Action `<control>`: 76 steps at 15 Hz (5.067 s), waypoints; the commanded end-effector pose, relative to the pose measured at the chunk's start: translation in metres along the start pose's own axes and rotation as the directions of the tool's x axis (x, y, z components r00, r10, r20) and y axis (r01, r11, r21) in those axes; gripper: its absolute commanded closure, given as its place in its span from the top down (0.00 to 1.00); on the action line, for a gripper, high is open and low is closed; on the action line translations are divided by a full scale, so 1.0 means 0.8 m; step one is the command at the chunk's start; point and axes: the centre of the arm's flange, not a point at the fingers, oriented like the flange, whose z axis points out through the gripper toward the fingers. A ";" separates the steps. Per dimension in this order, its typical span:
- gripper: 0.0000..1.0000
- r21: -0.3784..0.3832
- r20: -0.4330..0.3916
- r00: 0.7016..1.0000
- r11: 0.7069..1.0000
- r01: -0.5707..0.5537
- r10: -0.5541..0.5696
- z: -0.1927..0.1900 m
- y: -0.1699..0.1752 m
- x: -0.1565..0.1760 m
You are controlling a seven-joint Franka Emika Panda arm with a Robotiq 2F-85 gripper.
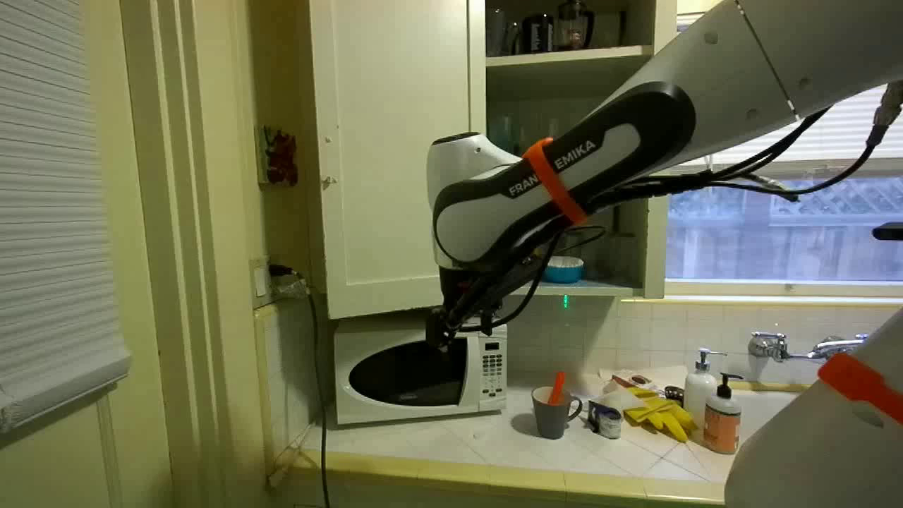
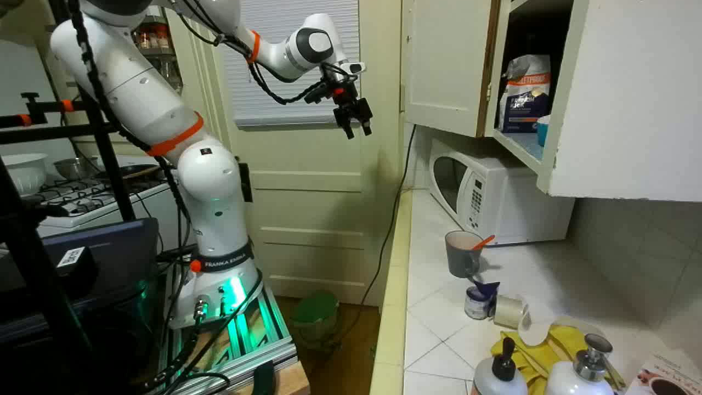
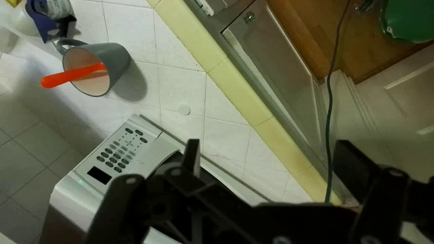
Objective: Move the orange spoon to the open cupboard
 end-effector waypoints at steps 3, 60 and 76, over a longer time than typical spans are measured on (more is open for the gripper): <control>1.00 0.000 0.000 1.000 1.000 0.000 0.000 0.000 0.000 0.000; 1.00 -0.177 -0.190 0.488 0.460 -0.870 0.852 0.275 0.324 -0.061; 1.00 -0.181 -0.203 0.549 0.520 -0.835 0.811 0.353 0.326 -0.019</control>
